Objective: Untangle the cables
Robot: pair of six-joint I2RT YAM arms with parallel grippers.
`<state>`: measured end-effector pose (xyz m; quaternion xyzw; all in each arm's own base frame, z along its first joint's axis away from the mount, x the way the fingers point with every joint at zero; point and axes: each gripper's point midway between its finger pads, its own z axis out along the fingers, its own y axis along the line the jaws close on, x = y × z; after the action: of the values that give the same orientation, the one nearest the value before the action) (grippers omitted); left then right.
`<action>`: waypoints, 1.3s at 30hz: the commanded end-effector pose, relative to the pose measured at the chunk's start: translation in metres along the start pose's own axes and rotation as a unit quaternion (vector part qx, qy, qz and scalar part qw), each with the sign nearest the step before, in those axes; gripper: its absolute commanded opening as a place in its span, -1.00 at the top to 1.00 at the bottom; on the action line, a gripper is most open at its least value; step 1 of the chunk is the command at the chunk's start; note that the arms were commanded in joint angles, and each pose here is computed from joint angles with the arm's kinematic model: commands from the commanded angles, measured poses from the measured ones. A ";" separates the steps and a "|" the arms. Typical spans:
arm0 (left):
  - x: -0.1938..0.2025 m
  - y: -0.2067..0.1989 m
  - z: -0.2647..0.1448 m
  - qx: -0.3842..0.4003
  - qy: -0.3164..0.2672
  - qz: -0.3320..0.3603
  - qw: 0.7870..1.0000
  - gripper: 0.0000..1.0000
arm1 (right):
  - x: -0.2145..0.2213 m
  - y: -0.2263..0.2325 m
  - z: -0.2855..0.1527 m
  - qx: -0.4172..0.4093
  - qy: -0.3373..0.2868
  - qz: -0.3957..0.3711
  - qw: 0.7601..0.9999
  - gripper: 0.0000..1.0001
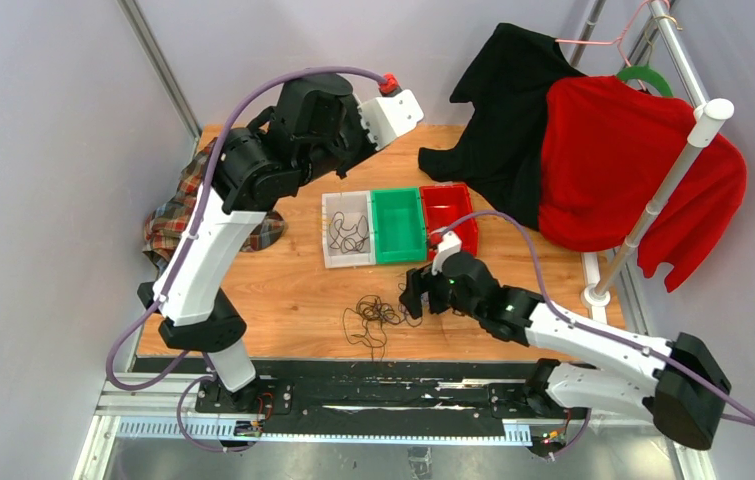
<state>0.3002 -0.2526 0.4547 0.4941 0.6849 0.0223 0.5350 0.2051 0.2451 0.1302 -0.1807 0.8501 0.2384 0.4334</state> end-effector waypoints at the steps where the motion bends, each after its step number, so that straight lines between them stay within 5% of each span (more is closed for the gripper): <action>1: -0.023 0.033 -0.020 -0.076 -0.041 0.001 0.996 0.99 | 0.015 0.059 -0.002 -0.133 0.061 -0.019 0.989 -0.62; 12: -0.080 0.051 -0.049 -0.138 -0.144 0.018 0.980 0.99 | -0.013 0.133 -0.039 -0.340 0.079 -0.016 0.937 -0.64; 20: -0.126 0.108 -0.127 -0.274 -0.245 0.031 0.929 0.99 | 0.019 0.100 -0.012 -0.244 0.153 -0.046 0.956 -0.60; 24: -0.145 0.132 -0.167 -0.338 -0.293 0.053 0.893 0.99 | 0.055 0.079 0.000 -0.182 0.238 -0.067 0.952 -0.58; 27: -0.158 0.136 -0.182 -0.357 -0.317 0.078 0.875 0.99 | 0.064 0.074 0.002 -0.162 0.232 -0.067 0.957 -0.62; 33: -0.165 0.120 -0.171 -0.342 -0.325 0.100 0.876 0.99 | 0.065 0.069 -0.005 -0.139 0.219 -0.051 0.964 -0.62; 39: -0.226 0.133 -0.248 -0.445 -0.434 0.161 0.767 0.99 | 0.080 0.057 -0.021 -0.098 0.265 -0.082 0.956 -0.62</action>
<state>0.2294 -0.2367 0.7263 0.3264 0.3302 0.1527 0.8724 0.1252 0.2912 0.0938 -0.3468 0.8734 0.2740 0.2045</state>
